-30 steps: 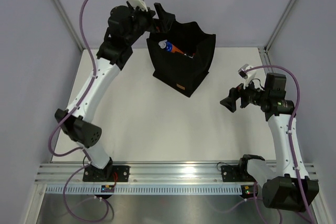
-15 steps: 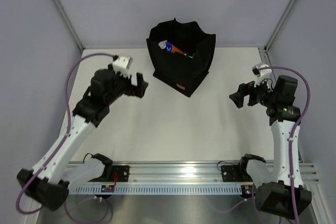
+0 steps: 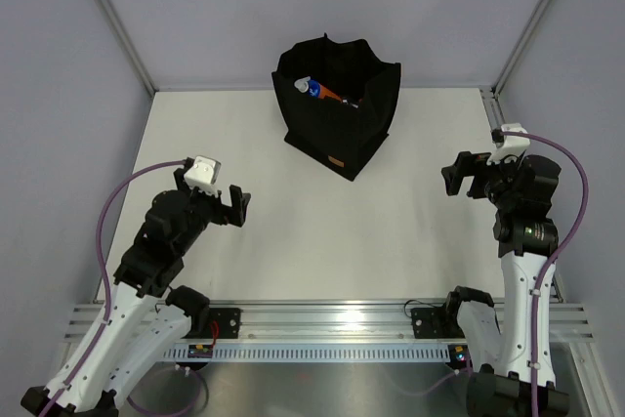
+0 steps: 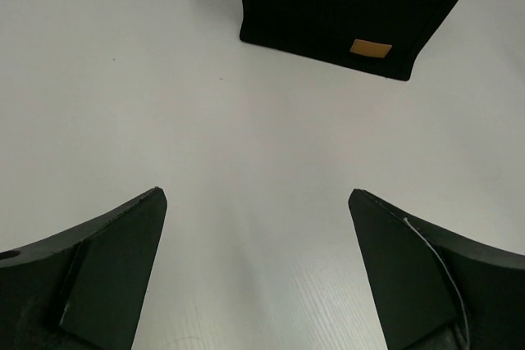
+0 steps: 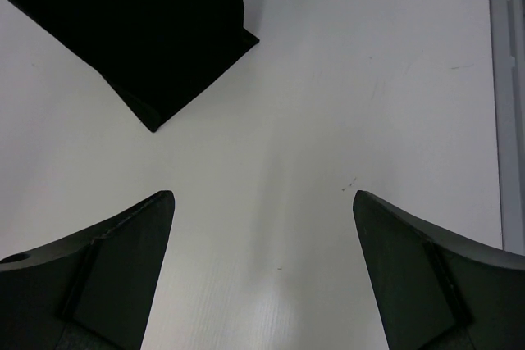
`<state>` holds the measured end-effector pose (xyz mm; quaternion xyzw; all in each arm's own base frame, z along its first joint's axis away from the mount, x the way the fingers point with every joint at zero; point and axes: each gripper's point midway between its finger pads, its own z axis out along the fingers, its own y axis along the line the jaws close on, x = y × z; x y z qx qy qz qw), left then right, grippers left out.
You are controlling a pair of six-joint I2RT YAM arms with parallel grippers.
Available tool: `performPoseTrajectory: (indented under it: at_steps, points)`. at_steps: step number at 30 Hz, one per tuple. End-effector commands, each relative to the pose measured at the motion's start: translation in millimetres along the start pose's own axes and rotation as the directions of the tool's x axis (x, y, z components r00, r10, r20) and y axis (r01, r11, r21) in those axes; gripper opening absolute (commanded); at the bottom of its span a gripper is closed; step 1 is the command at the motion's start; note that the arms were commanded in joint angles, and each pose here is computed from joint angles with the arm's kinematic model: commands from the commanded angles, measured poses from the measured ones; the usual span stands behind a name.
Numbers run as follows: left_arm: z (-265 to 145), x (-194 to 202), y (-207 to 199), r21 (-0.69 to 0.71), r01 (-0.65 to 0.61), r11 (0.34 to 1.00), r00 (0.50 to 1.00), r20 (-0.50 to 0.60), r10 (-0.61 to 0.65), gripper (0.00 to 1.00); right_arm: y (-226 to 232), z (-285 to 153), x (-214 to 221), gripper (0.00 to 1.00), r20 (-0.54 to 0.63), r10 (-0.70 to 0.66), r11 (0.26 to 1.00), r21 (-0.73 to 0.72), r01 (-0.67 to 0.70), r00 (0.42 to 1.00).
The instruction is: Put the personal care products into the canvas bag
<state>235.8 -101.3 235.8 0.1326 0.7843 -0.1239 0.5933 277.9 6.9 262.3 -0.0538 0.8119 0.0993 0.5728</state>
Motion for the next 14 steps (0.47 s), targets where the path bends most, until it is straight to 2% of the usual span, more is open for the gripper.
performPoseTrajectory:
  at_steps: [1, 14]
  points:
    - [-0.4, -11.0, 6.2, -0.033, -0.008, 0.999, 0.999, 0.042, 0.009, 0.99, -20.0, -10.7, -22.2, 0.99, 0.12, 0.009, 0.989, 0.146, -0.026, 0.993]
    - [2.0, -6.4, 7.0, -0.037, -0.013, 0.999, 1.0, 0.019, 0.014, 0.99, -22.0, -15.7, -24.3, 0.99, 0.147, 0.004, 0.985, 0.17, -0.029, 0.989]
